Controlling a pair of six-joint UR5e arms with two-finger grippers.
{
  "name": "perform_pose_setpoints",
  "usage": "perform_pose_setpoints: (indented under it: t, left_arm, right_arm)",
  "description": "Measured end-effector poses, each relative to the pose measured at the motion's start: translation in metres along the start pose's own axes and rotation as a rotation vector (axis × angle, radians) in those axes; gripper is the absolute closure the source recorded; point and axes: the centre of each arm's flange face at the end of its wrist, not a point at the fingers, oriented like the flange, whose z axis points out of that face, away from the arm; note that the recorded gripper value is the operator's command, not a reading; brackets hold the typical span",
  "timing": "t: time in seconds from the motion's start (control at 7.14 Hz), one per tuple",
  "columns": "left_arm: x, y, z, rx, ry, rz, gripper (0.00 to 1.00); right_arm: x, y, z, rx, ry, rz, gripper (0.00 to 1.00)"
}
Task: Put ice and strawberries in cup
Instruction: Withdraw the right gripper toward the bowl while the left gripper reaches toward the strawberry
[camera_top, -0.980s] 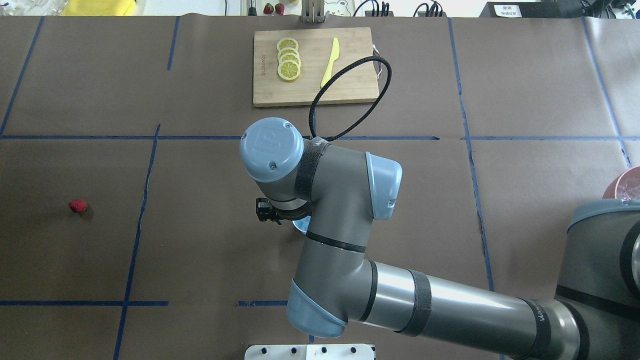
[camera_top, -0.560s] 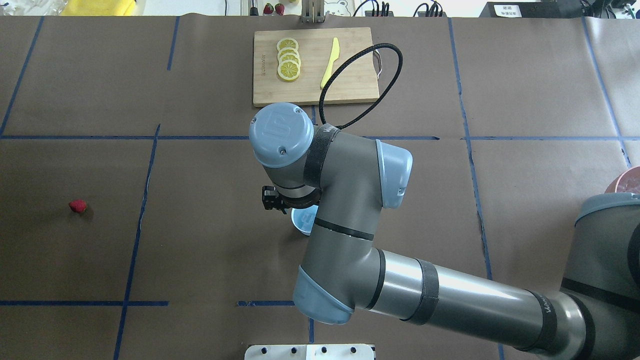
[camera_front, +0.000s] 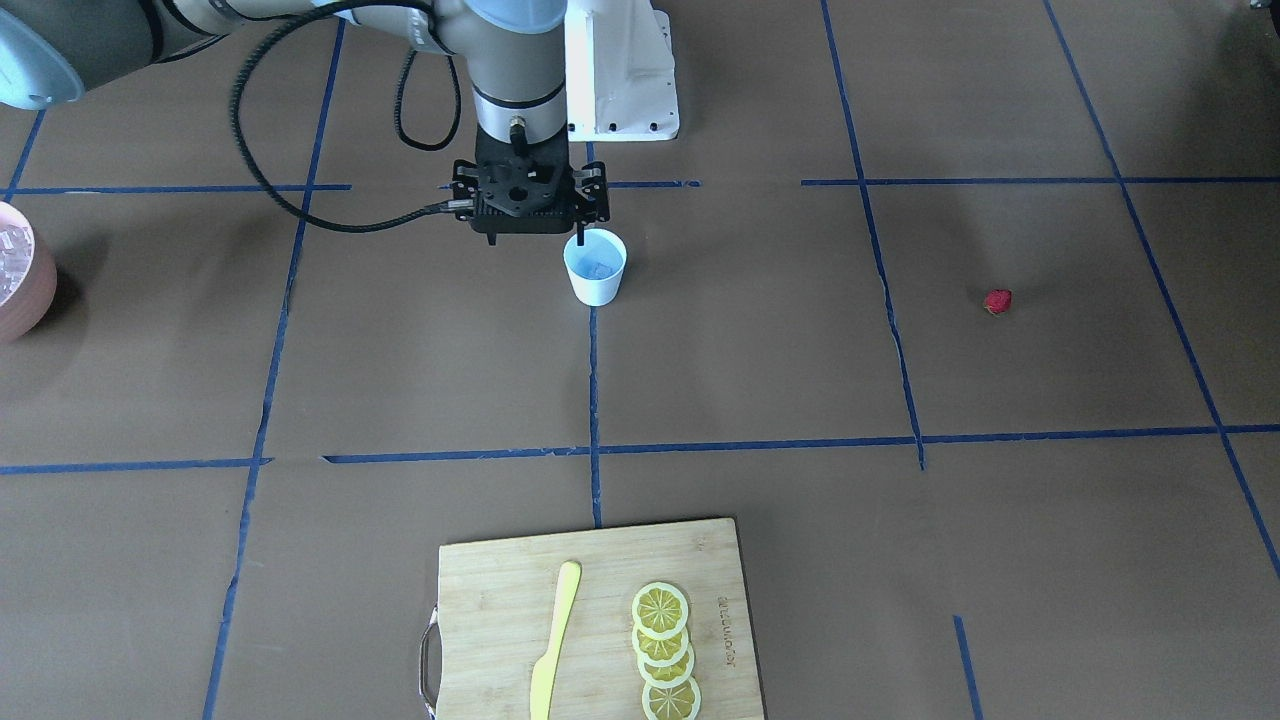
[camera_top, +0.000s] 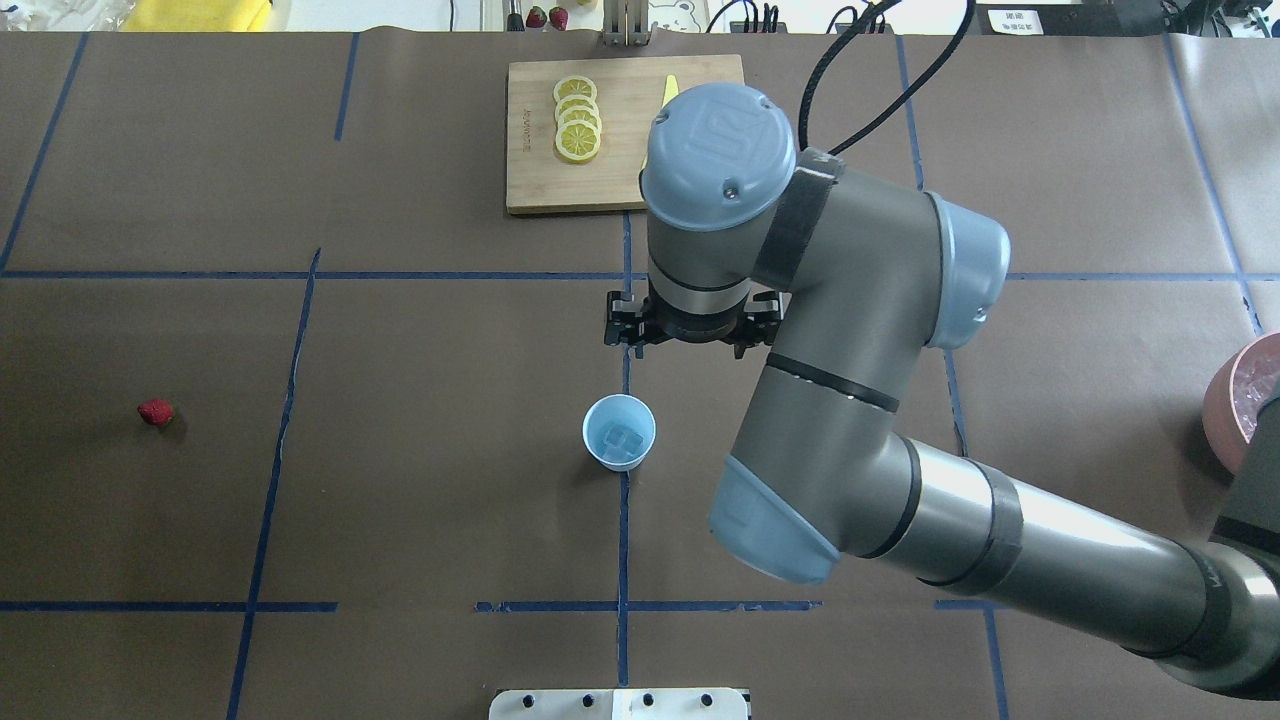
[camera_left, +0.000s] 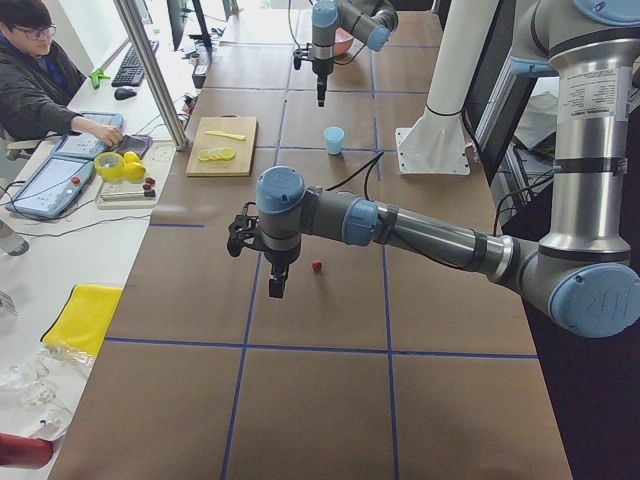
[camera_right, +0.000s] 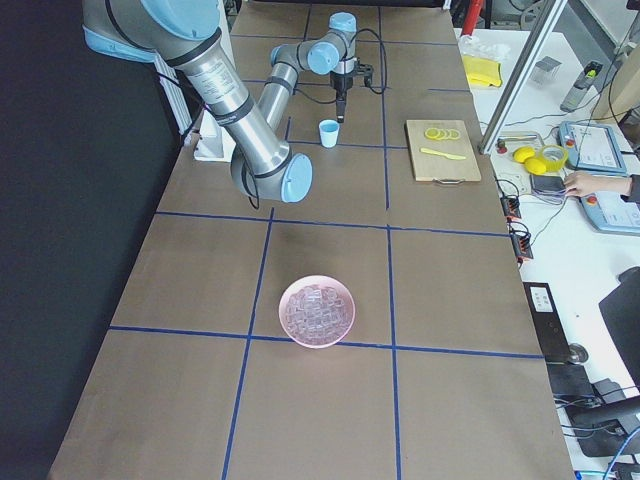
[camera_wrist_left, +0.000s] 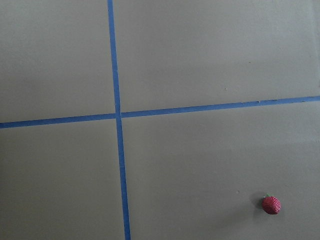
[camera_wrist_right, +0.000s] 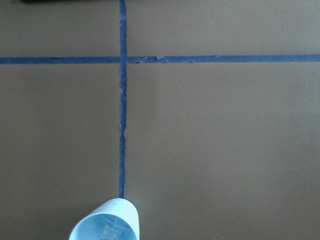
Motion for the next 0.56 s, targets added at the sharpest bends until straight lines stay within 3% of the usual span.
perform_pose_setpoints:
  t: [0.56]
  left_arm:
    - [0.082, -0.005, 0.048, -0.032, -0.007, -0.095, 0.00]
  right_arm:
    - [0.138, -0.044, -0.052, 0.043, -0.029, -0.081, 0.00]
